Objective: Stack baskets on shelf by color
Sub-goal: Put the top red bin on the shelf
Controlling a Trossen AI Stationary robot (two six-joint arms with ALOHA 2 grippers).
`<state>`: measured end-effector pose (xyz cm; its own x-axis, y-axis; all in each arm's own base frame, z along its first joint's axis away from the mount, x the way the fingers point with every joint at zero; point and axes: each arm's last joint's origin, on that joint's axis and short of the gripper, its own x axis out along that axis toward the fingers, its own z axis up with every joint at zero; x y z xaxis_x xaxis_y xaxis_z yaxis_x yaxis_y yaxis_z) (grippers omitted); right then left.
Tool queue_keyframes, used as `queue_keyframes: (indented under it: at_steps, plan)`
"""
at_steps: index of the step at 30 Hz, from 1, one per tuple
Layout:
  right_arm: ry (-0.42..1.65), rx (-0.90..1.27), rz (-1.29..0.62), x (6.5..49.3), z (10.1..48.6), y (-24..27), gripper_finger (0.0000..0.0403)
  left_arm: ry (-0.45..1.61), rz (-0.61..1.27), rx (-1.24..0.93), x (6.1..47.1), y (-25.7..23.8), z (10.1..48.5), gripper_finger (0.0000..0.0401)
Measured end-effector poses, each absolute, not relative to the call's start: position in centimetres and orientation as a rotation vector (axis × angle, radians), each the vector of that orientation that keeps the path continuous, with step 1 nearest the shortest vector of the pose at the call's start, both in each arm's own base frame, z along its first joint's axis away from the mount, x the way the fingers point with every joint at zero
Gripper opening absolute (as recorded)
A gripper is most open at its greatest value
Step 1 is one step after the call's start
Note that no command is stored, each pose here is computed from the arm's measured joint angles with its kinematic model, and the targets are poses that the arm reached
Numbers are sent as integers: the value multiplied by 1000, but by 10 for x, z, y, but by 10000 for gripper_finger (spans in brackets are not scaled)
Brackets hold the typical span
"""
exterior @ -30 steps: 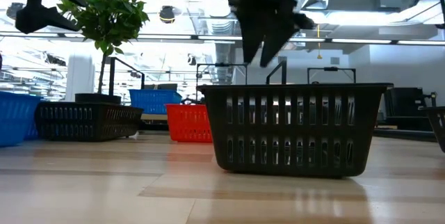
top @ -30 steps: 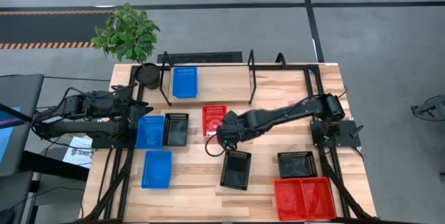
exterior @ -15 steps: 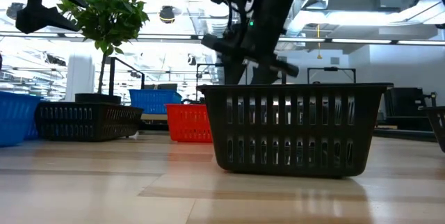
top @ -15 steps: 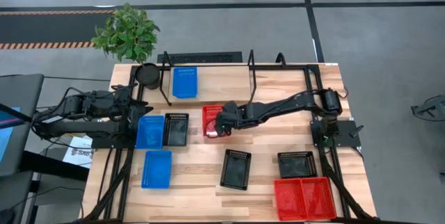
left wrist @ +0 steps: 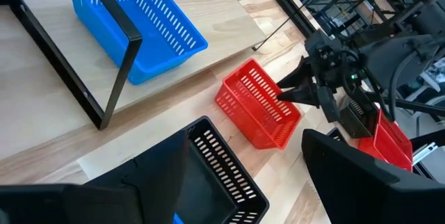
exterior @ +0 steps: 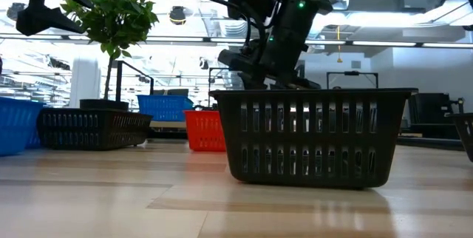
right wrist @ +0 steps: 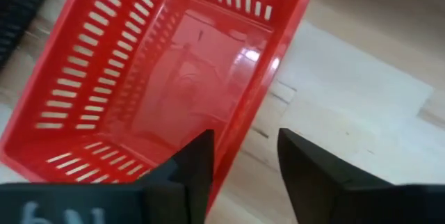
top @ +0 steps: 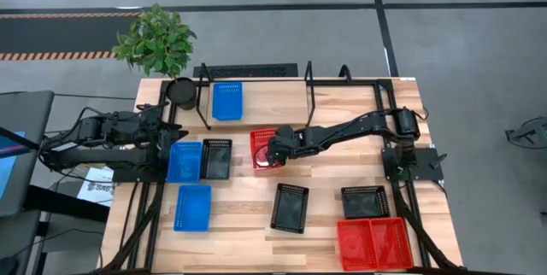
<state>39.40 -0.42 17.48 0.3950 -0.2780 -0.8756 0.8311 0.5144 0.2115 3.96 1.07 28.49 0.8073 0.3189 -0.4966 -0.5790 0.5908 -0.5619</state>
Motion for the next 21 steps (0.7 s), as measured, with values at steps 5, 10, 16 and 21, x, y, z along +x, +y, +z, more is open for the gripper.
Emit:
queue_keyframes:
  at_steps: [5,10,16,21]
  plan:
    - [912,723,-777,394,175,-4,121,364,536,-778,40,11,285,269]
    - [915,716,-772,394,175,-4,69,363,537,-778,40,11,285,269]
    - [926,692,-747,394,175,-4,11,364,537,-780,40,11,285,269]
    - [929,696,-744,394,177,-6,26,363,537,-782,40,11,285,269]
